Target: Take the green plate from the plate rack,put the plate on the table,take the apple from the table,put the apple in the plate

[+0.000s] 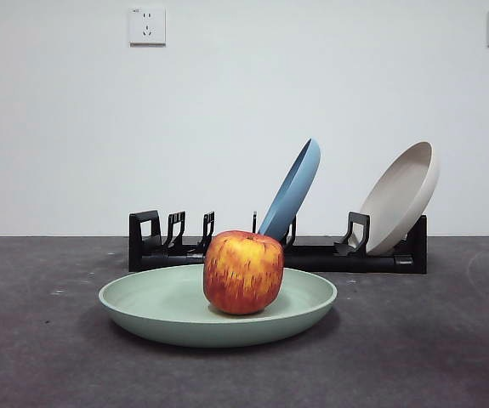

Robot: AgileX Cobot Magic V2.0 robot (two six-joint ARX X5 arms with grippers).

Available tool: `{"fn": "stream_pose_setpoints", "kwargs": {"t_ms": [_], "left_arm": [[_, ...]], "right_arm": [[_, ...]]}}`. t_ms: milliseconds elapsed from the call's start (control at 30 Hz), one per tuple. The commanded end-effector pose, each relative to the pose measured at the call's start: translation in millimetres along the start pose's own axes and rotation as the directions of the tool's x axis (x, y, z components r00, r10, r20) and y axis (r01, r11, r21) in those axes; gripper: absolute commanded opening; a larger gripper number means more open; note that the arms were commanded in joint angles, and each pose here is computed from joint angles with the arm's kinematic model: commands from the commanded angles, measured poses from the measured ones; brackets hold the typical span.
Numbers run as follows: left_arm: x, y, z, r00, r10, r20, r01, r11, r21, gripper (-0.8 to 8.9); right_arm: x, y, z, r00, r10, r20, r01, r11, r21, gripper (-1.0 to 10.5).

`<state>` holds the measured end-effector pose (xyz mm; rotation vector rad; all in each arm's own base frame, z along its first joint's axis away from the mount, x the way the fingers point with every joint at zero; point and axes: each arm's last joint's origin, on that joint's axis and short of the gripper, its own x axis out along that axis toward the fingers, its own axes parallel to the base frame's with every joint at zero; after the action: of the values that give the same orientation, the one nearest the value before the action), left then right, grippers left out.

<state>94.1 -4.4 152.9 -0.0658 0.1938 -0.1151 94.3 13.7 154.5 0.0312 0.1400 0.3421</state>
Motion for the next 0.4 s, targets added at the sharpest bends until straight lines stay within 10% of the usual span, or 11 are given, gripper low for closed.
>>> {"fn": "stream_pose_setpoints", "kwargs": {"t_ms": [33, 400], "left_arm": [[1.1, 0.7, -3.9, 1.0, 0.004, -0.011, -0.004, 1.0, -0.008, -0.04], [1.1, 0.7, -3.9, 1.0, 0.004, -0.011, -0.004, 1.0, -0.008, -0.03]], "right_arm": [[0.7, -0.3, -4.7, 1.0, -0.001, -0.021, 0.002, 0.998, 0.066, 0.0], [0.8, -0.3, -4.4, 1.0, -0.002, -0.019, 0.004, 0.995, 0.104, 0.0]]}}
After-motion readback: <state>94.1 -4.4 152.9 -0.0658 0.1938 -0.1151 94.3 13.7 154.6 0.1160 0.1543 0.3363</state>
